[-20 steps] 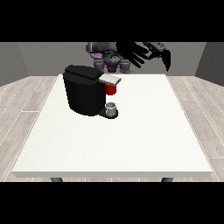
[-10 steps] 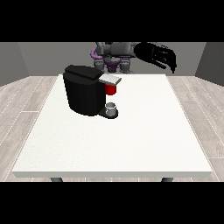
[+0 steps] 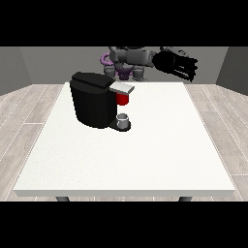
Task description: Insert the coffee pod into the coffee machine and close the lid
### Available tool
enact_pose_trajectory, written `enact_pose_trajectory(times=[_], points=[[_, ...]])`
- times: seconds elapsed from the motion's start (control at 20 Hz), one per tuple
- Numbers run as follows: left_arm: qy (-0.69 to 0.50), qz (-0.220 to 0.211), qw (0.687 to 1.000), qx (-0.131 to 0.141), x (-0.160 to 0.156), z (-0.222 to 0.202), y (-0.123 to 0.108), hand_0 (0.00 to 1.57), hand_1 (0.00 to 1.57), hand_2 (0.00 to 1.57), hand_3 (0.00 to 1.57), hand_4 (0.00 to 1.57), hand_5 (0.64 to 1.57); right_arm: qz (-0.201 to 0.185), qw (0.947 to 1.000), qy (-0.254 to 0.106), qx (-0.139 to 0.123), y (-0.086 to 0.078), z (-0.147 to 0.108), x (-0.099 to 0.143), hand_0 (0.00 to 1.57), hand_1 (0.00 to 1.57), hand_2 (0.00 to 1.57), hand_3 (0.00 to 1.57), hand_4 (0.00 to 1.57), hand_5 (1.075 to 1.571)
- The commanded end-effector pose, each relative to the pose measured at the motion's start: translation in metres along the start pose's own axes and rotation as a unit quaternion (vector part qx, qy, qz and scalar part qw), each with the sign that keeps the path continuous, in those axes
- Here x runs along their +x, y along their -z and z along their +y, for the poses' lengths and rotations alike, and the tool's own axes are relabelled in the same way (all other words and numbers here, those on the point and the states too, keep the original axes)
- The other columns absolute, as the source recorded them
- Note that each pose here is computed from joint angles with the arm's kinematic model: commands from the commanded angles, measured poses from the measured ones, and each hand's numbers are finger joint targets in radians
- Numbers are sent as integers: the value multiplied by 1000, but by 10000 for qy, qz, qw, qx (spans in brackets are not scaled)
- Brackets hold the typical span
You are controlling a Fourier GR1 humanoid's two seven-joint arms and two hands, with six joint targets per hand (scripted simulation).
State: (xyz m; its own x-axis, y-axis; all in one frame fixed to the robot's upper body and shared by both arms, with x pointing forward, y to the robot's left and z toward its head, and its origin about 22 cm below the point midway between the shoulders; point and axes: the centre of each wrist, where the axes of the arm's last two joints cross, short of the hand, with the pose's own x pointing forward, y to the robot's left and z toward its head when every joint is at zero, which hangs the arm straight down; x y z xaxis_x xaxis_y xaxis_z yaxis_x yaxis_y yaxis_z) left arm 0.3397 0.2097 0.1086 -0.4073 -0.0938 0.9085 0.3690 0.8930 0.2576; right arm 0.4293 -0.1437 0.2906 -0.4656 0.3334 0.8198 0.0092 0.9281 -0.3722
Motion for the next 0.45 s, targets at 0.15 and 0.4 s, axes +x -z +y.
enact_pose_trajectory(times=[0.15,0.4], points=[[-227,324,9989,233,-27,0,-31,0,0,0,0,329,1571,-376,9966,414,598,-28,72,-29,0,0,0,0,172,1571],[-391,989,9924,617,-58,12,-62,0,0,0,0,266,1571,-65,9884,934,1195,-72,112,-64,0,0,0,0,259,1571]])
